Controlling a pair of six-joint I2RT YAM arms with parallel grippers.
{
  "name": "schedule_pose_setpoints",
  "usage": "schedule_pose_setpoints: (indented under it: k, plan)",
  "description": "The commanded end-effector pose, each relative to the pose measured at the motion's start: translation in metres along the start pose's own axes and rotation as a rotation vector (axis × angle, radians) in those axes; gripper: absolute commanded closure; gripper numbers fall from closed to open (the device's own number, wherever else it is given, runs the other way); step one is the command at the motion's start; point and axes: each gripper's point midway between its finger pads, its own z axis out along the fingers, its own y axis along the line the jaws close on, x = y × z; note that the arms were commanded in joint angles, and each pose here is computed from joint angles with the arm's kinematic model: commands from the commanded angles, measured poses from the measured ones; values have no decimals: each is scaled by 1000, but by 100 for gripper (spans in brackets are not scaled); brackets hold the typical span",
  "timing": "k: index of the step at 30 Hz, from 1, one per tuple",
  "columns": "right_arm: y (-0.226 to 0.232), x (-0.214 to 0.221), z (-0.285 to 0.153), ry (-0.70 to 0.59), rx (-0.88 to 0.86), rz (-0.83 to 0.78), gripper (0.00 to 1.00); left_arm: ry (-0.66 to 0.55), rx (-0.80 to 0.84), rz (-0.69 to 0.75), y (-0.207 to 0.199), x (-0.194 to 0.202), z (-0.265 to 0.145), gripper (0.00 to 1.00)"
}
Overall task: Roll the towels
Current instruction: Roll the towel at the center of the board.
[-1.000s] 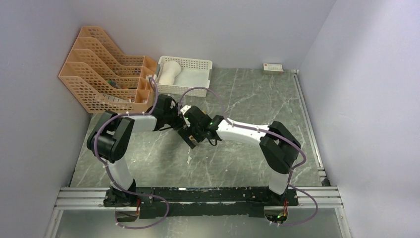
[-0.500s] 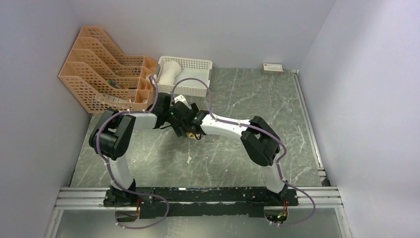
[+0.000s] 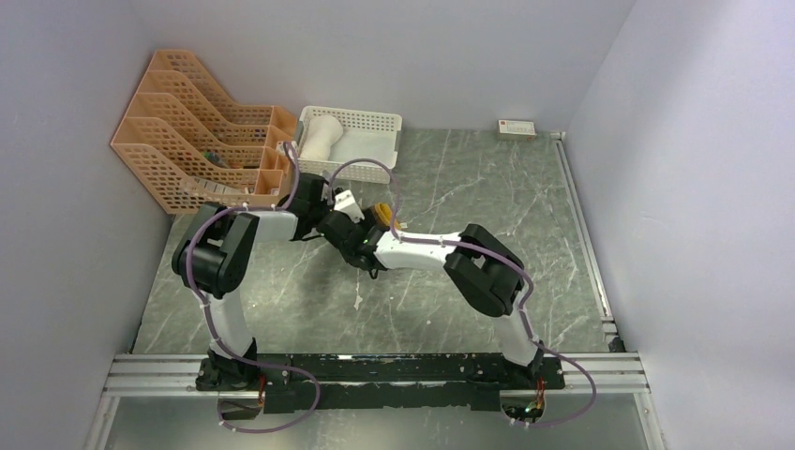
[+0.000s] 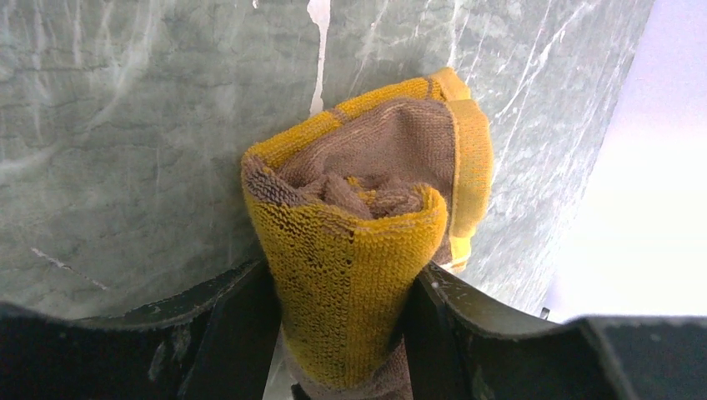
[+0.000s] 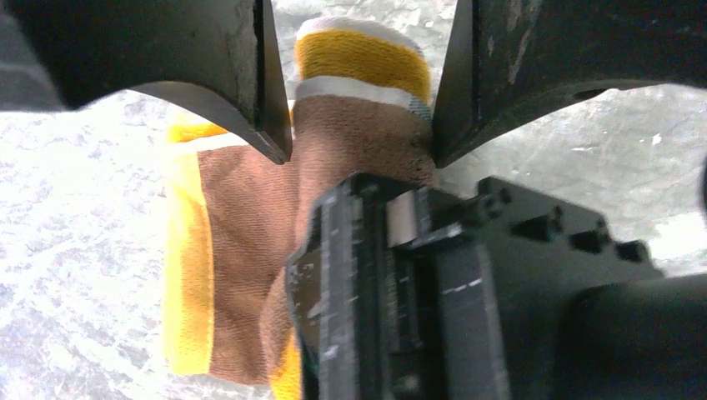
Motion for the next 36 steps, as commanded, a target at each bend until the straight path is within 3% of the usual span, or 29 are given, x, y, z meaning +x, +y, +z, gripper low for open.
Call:
schedule_pose_setpoints:
  k: [1,5,12,18,22,26,36]
  plan:
    - [6,-16,0,-88,17,16,41,168,-289,-51,90,58,2,36]
    - [16,-10,5,-79,-32,8,66,171,-289,-53,89,58,1,34]
    - [15,-14,-1,-97,-208,125,90,129,-269,-45,79,38,-12,19]
    - [13,-19,-9,-106,-485,296,92,33,-251,-44,61,3,-43,7]
    - [-1,-21,-16,-103,-693,464,92,-39,-232,-28,49,-21,-63,5]
    - [4,-21,-21,-50,-901,524,90,-62,-198,1,39,-27,-65,6]
    - [14,12,-12,134,-1106,626,86,-110,-99,-17,24,-24,-59,8]
